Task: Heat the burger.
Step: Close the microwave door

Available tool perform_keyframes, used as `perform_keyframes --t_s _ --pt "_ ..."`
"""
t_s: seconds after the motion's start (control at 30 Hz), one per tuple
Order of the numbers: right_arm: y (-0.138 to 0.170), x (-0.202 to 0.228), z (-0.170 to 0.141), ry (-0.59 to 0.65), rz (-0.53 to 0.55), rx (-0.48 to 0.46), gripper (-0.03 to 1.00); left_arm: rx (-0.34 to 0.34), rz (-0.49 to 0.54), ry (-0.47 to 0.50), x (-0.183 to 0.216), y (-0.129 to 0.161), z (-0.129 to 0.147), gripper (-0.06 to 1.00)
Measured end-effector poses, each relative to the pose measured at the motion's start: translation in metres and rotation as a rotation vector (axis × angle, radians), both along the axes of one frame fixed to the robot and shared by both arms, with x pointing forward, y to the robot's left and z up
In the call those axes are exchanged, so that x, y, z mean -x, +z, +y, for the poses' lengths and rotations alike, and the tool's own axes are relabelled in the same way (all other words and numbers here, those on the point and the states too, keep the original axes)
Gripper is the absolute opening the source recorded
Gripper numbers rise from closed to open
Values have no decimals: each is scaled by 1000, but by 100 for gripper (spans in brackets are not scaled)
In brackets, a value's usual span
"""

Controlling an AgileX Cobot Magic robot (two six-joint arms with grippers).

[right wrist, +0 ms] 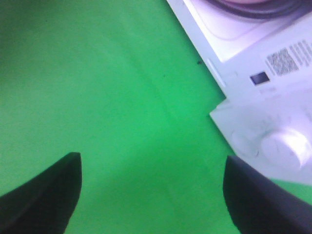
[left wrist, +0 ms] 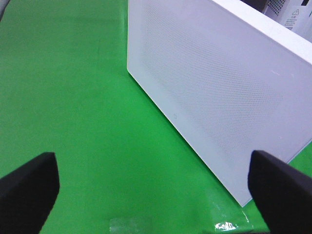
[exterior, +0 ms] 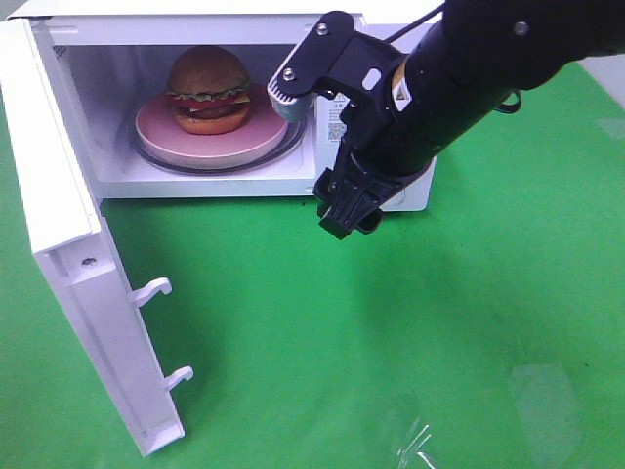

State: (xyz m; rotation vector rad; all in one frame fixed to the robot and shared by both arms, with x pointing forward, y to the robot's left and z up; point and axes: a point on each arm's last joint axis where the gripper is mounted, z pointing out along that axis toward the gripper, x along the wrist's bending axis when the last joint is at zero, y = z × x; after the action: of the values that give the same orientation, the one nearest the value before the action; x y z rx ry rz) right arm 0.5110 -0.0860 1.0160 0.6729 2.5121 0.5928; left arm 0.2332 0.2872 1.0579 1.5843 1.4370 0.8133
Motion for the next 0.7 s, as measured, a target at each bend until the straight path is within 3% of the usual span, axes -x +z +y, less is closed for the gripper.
perform_keyframes --t_s 0.3,0.7 --pt "14 35 -33 -196 110 -22 77 0 0 0 0 0 0 97" --pt "27 77 -71 -300 136 -56 77 0 0 0 0 0 0 97"
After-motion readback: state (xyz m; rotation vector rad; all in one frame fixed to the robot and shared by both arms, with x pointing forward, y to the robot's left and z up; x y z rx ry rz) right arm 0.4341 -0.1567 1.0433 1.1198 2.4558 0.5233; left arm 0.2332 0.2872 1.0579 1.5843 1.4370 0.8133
